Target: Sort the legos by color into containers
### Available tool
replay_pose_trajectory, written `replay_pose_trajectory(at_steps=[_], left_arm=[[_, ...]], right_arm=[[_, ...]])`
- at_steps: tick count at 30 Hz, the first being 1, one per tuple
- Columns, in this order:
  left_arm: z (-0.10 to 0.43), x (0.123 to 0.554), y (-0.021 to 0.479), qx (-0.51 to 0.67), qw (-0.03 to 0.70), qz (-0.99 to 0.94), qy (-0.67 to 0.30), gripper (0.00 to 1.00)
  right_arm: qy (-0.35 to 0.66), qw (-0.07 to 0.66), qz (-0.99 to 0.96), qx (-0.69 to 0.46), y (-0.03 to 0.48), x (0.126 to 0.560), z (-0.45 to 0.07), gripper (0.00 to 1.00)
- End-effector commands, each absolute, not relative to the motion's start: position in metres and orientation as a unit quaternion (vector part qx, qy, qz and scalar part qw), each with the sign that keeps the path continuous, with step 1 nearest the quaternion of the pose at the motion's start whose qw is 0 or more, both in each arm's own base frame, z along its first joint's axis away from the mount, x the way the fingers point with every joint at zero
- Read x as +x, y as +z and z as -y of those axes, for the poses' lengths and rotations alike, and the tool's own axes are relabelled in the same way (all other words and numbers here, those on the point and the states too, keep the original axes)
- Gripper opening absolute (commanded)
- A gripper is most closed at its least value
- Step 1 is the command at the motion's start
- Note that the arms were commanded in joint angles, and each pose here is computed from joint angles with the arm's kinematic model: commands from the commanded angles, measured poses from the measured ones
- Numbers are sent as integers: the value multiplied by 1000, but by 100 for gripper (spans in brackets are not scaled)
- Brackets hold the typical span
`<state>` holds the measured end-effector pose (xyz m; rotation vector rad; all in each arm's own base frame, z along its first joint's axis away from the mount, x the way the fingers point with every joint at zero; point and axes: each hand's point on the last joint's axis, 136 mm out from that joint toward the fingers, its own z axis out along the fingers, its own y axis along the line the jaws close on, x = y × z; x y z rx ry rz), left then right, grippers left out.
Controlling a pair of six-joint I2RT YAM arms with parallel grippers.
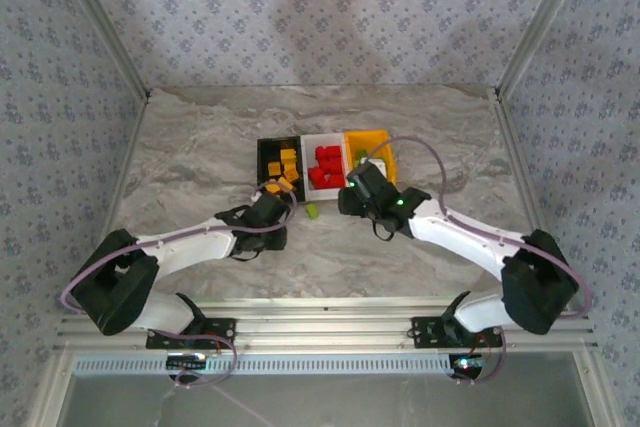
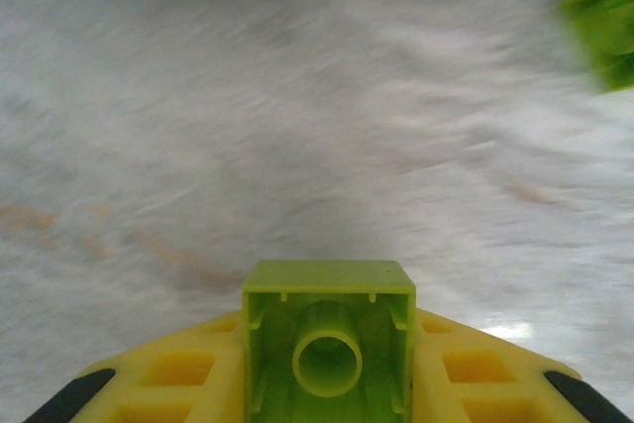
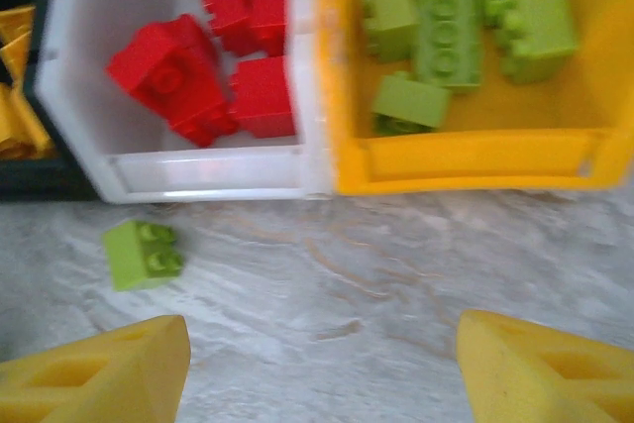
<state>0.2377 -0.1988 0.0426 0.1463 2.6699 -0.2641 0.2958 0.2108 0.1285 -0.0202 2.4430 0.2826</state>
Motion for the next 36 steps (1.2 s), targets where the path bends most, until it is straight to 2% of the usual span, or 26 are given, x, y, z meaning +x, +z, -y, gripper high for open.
replay_pose_trajectory(at_steps=[1,9,14,19,21,26,31,36], left_arm=[[250,258,93,88,264,-947,-161,31],[361,319,150,143,288,-915,-244,28],[409,357,155,167,289,-910,-247,28],[435,390,149,172,286,-913,-234,29],[443,402,150,170,290,-913,-231,34],[461,416,153,166,284,-913,-243,62],[457,418,201,151,315,-894,-280,72],[417,401,245,121,349,-872,-322,81]], right_arm=[[74,338,-937,50,125,289,-166,73],[58,336,-933,112,116,268,-115,73],[55,334,-933,120,113,260,-106,73],[56,337,-932,119,113,262,-107,73],[57,337,-933,117,112,263,-108,73],[63,334,-935,104,112,264,-115,76],[74,327,-939,78,107,265,-129,78],[110,323,-940,22,105,269,-166,81]])
